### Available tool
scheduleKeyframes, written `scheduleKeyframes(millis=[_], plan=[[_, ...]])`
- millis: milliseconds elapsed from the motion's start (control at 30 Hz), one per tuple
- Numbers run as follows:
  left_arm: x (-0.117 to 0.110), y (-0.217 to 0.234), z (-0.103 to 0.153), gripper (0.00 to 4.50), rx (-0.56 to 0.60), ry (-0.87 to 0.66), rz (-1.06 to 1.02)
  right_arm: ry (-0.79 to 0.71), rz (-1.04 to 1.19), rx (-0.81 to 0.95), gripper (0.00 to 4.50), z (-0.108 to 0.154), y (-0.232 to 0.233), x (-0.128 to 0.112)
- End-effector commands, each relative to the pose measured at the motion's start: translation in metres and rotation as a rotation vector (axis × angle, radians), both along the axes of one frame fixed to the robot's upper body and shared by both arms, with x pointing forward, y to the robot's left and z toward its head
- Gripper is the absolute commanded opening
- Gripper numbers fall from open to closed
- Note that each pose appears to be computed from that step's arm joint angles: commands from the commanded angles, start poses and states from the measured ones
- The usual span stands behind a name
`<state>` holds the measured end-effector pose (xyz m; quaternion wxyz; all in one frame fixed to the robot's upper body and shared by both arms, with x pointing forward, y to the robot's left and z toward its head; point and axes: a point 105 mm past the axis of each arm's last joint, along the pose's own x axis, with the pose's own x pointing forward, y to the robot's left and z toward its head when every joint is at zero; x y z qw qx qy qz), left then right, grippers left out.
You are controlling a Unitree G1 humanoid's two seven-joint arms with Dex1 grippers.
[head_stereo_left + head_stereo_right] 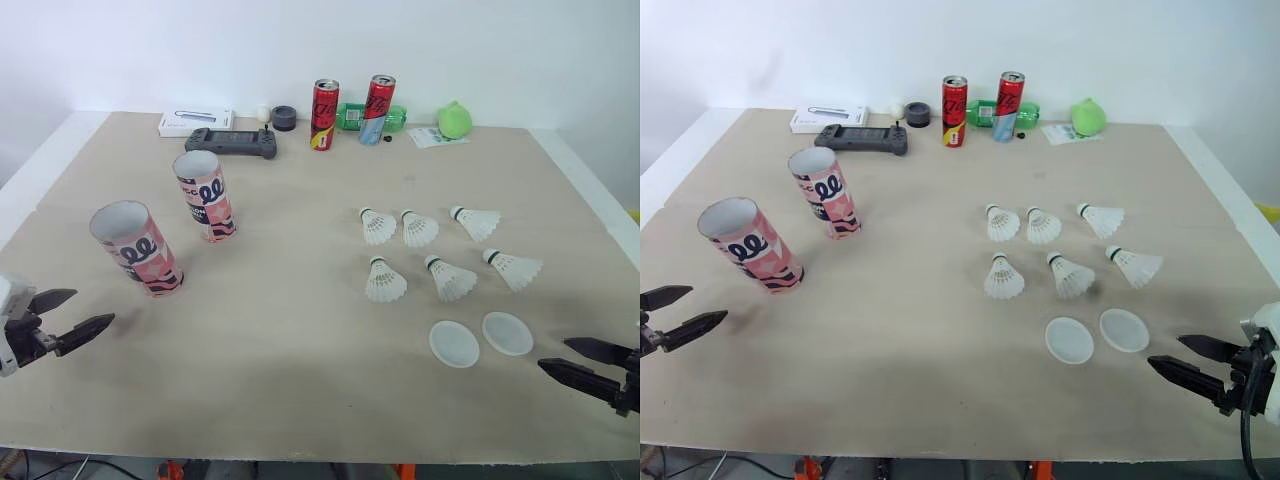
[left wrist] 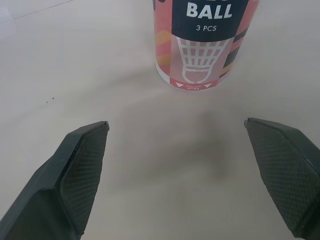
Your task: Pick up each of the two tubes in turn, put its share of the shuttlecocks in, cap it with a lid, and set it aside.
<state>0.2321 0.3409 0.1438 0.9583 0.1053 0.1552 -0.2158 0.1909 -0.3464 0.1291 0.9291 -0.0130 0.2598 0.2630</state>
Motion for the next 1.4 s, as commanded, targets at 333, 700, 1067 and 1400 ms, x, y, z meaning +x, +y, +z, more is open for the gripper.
scheduleKeyframes(millis=[333,700,1067,1400], plan=[[-0.002,0.007,0.000,4.50,0.038,0.017,0.019,-0.026,0.005,-0.007,4.45,0.008,-0.002,0.002],[0.001,-0.011,0.008,4.50,0.001,-0.080,-0.002,-0.123,0.200,0.048,4.45,0.038,0.051,0.011],[0.028,-0.046,-0.003,4.50,-0.086,-0.288,0.114,-0.433,0.635,0.232,4.45,0.089,0.228,0.031],[0.065,-0.064,-0.029,4.50,-0.093,-0.291,0.159,-0.453,0.701,0.243,4.45,0.082,0.255,0.041]])
